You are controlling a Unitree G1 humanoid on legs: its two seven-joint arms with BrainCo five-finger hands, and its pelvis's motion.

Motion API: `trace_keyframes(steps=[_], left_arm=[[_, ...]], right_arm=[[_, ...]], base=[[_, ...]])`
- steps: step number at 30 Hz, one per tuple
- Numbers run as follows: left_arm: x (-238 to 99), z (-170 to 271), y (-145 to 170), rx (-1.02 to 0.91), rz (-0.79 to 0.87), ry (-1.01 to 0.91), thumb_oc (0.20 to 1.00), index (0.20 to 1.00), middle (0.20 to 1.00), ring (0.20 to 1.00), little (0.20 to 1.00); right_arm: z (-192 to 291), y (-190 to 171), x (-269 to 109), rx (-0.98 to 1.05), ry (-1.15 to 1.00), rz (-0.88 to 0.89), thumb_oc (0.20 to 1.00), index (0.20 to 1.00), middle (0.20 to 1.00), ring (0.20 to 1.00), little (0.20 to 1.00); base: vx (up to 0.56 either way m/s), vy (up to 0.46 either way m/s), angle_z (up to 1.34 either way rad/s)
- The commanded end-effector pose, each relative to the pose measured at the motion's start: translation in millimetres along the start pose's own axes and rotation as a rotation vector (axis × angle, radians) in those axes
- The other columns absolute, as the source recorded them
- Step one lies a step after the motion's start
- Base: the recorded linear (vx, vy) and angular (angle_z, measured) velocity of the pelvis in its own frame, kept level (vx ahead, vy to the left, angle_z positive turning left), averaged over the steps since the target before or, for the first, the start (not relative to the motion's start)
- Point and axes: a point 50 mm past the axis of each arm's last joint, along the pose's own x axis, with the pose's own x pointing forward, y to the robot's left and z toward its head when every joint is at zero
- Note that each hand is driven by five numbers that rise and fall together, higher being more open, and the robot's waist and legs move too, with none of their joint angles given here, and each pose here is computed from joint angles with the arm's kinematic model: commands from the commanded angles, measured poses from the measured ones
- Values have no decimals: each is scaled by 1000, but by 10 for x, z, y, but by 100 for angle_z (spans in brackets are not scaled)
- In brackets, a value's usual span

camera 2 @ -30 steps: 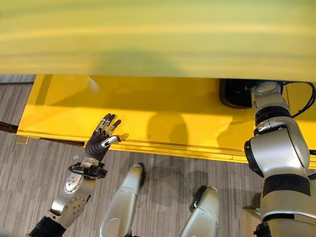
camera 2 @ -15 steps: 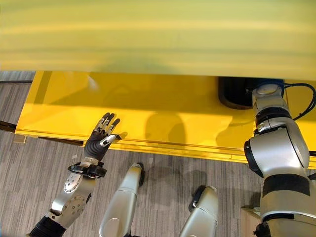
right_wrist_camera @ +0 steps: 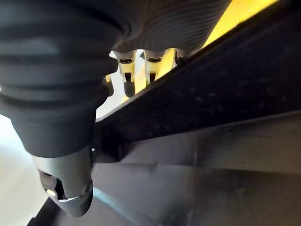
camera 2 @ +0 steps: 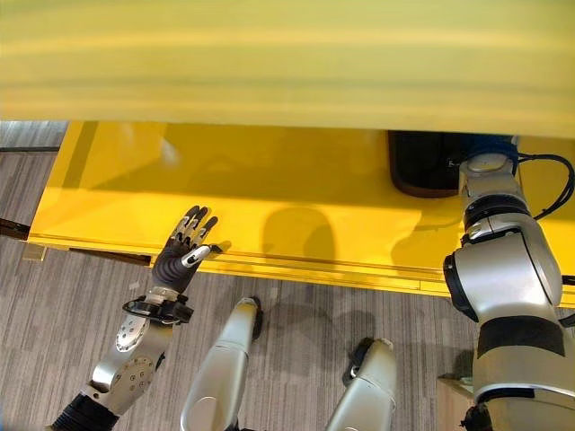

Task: Move parts from the plastic box to the shelf.

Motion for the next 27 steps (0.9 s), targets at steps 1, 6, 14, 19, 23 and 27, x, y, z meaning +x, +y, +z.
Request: trace_keyframes(steps=[1,6,14,19,23,27], left_arm=[[21,192,33,35,-9,-73,1000,1000,1000,1000,1000],[-2,214,65,34,-2,-76,1000,1000,1000,1000,1000],[-50,213,149,26,47,-79,1000,1000,1000,1000,1000],[-102,219,226,27,94,-84,1000,1000,1000,1000,1000],[-127,216,279,41,112,-81,1000,1000,1000,1000,1000],[-127,222,295,47,115,-82,1000,1000,1000,1000,1000]], right_arm=[[613,-72,3,80,-173,-41,1000,1000,1000,1000,1000],[863,8,-58,43,-294,-17,1000,1000,1000,1000,1000],[1182,289,-276,107,-488,77,1000,1000,1000,1000,1000],[1386,303,-493,93,-697,81,1000,1000,1000,1000,1000],[1428,187,-598,71,-809,40,1000,1000,1000,1000,1000],[1429,135,-652,37,-860,14,1000,1000,1000,1000,1000]], base=[[0,0,0],[-25,7,-3],[-34,24,-14],[-65,30,-9],[-7,-4,-4],[2,-1,-4]])
